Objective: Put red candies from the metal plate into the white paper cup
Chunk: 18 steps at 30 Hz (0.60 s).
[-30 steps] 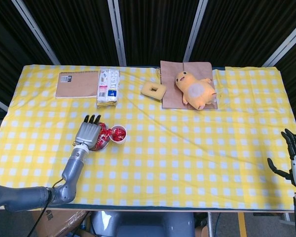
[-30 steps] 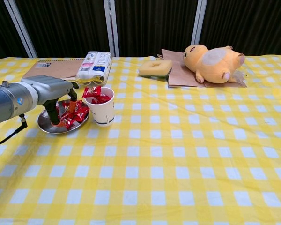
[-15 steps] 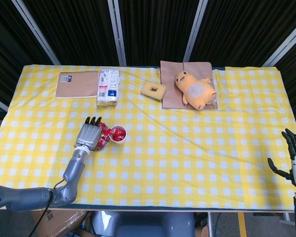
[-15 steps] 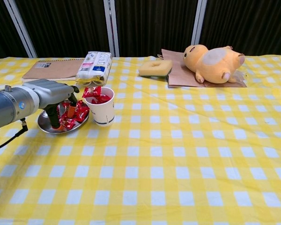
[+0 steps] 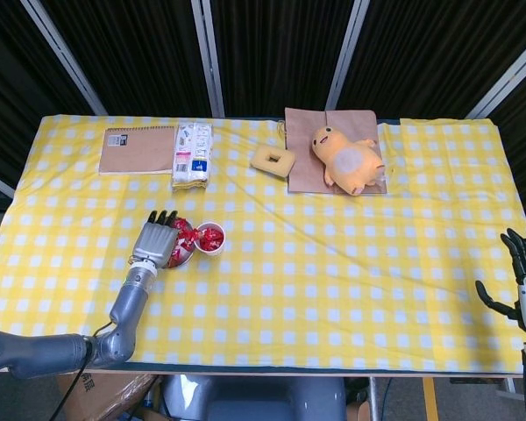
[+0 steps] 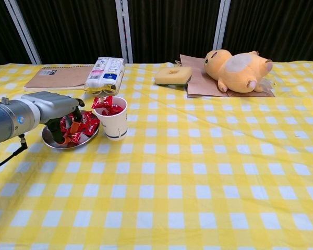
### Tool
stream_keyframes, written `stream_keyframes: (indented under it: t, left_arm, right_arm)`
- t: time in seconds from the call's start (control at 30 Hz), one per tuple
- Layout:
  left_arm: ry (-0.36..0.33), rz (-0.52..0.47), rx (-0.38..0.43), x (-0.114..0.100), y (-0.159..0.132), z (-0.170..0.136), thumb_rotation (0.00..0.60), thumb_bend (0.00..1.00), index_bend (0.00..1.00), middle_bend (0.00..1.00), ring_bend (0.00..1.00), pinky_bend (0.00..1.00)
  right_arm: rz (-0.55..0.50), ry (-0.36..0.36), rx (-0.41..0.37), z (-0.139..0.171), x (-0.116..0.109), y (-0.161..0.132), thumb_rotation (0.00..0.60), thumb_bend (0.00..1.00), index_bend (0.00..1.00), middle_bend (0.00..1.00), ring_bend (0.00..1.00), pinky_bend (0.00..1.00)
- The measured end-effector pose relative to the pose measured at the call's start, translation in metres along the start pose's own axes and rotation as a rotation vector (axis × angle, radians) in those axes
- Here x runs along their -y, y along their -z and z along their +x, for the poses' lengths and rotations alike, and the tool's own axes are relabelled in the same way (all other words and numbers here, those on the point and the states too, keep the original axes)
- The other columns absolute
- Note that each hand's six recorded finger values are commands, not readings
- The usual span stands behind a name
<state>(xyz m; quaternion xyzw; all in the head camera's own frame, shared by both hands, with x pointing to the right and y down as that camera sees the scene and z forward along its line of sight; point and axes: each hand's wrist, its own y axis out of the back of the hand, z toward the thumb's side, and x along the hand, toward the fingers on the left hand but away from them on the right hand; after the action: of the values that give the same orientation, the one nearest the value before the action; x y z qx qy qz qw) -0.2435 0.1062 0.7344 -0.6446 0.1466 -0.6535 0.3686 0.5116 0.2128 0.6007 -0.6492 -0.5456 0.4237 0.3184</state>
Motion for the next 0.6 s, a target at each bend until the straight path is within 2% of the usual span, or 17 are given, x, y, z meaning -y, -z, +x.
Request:
stream_keyframes:
  t: [0.13, 0.27, 0.6]
  left_arm:
    - [-0.005, -0.013, -0.005, -0.002, 0.002, -0.001, 0.6, 0.41, 0.54, 0.0, 0.0, 0.02]
    - [-0.029, -0.057, -0.009, -0.012, 0.005, -0.002, 0.6, 0.41, 0.54, 0.0, 0.0, 0.02]
    - [-0.131, -0.173, 0.045, -0.063, 0.003, -0.019, 0.6, 0.4, 0.54, 0.0, 0.0, 0.02]
  right_arm:
    - [-0.001, 0.001, -0.001, 0.0, 0.0, 0.0, 0.6, 0.41, 0.0, 0.0, 0.0, 0.0]
    - [-0.001, 0.001, -0.001, 0.0, 0.0, 0.0, 0.6, 0.41, 0.0, 0.0, 0.0, 0.0]
    - [0.0, 0.001, -0.002, 0.0, 0.0, 0.0, 0.6, 0.41, 0.0, 0.0, 0.0, 0.0]
